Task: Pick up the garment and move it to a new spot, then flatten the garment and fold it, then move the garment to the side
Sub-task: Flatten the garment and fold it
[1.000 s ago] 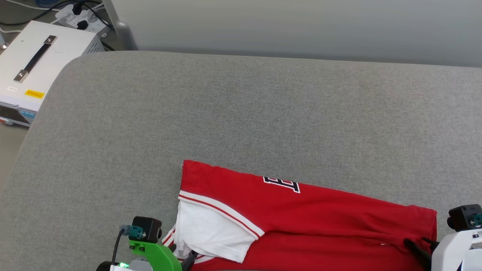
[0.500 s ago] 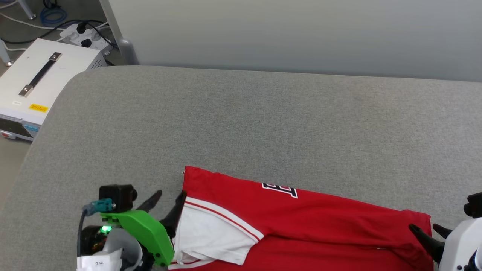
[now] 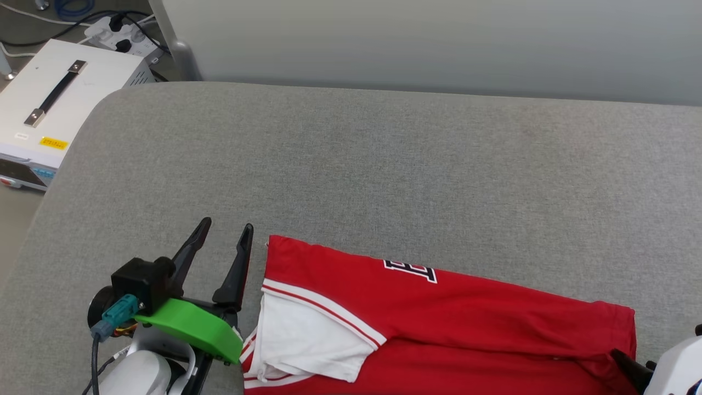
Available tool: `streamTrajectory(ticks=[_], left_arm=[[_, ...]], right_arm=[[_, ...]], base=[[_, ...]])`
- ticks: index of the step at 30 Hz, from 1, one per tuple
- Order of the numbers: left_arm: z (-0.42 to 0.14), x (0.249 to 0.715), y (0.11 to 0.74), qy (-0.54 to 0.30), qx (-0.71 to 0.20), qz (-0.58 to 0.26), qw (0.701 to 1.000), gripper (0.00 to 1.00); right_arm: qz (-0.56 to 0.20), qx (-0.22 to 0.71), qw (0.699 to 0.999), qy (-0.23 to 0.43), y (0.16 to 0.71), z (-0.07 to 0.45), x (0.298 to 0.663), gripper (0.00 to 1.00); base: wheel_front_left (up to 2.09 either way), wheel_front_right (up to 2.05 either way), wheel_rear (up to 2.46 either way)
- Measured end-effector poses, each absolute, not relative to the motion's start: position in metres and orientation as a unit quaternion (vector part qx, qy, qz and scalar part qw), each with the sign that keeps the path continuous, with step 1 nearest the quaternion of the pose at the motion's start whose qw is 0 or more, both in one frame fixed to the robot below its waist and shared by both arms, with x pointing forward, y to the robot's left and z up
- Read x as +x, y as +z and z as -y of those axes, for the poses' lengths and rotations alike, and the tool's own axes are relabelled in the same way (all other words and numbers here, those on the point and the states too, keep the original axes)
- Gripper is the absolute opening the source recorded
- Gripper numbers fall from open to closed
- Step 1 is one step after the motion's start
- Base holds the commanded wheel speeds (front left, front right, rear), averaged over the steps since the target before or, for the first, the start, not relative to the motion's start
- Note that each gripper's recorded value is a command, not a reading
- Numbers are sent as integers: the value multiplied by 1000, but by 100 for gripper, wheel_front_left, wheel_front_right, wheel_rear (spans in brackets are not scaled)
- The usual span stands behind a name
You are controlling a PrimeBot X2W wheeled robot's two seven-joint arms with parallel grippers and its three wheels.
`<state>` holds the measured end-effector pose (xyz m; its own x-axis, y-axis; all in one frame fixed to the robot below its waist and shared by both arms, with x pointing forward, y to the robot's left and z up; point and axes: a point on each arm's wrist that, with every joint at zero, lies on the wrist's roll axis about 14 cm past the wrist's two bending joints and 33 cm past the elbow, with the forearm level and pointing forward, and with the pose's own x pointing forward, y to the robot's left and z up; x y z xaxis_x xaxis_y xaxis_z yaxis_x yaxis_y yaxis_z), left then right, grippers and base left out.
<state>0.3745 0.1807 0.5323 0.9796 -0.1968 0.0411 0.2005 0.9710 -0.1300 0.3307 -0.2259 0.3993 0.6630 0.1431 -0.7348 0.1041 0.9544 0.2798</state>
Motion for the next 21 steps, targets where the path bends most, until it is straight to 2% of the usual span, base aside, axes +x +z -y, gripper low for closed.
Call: streamTrajectory(ticks=[7, 18, 19, 20, 21], left_arm=[[-186, 375, 503, -100, -67, -27, 992, 100], [-196, 374, 494, -88, -67, -38, 993, 100], [-196, 374, 495, -88, -67, -35, 993, 100], [-196, 374, 496, -88, -67, -33, 993, 100], [-196, 374, 496, -88, -67, -33, 993, 100]], right_arm=[[-439, 175, 881, -4, 375, 220, 332, 100], [-469, 176, 865, 24, 358, 197, 324, 100], [-469, 180, 864, 27, 358, 194, 323, 87], [-470, 183, 863, 29, 357, 192, 323, 48], [-470, 183, 863, 30, 357, 190, 322, 0]], base=[[0, 0, 0], [0, 0, 0], [0, 0, 0], [0, 0, 0], [0, 0, 0]])
